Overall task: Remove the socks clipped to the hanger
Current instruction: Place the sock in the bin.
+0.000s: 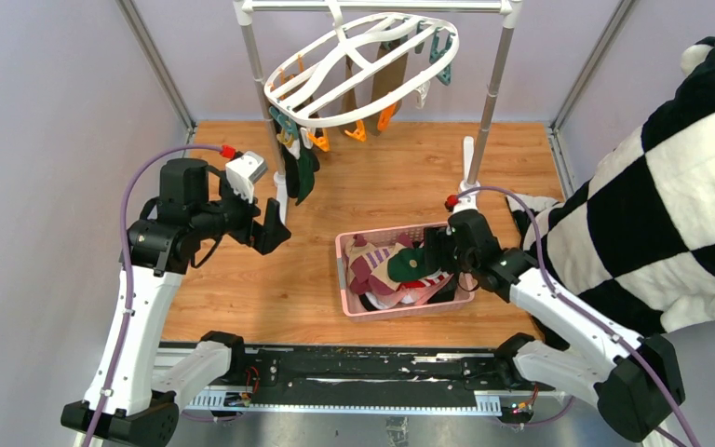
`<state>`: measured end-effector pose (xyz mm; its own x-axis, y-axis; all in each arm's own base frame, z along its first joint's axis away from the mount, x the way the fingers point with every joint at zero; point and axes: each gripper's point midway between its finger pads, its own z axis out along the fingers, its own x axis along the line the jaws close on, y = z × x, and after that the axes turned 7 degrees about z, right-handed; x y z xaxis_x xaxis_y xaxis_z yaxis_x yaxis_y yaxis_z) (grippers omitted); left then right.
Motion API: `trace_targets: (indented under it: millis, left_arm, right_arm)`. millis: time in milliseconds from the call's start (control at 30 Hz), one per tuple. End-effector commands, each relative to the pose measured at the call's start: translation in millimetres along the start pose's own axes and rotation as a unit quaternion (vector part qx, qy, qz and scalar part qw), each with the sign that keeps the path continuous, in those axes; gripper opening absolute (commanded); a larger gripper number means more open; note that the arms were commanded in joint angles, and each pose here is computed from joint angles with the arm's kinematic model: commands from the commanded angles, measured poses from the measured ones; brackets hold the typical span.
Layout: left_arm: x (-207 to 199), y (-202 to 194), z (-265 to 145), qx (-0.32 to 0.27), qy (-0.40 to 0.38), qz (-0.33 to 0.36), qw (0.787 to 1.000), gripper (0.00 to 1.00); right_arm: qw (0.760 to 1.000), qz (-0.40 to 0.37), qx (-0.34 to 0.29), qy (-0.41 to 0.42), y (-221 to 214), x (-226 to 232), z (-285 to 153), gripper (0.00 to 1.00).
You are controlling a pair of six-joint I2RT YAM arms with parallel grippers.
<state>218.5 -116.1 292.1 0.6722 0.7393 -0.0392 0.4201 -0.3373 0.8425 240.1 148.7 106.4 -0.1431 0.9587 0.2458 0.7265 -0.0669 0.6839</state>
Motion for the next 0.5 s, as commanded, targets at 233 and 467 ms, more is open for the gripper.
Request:
trace_targets:
  millis: [233,467]
  left_arm:
    - [9.9,11.0,-2.9,-0.018,0.031,0.008,0.999,1.00]
    - [37.8,7.8,-0.9,-0.018,0.054,-0.016,0.998,1.00]
  right_arm:
    - [0.994,0.012,-0.076,0.072,67.6,33.8,-68.7,1.00]
    - [0.990,0.065,-0.007,0.121,36.0,49.4,-29.4,0.15]
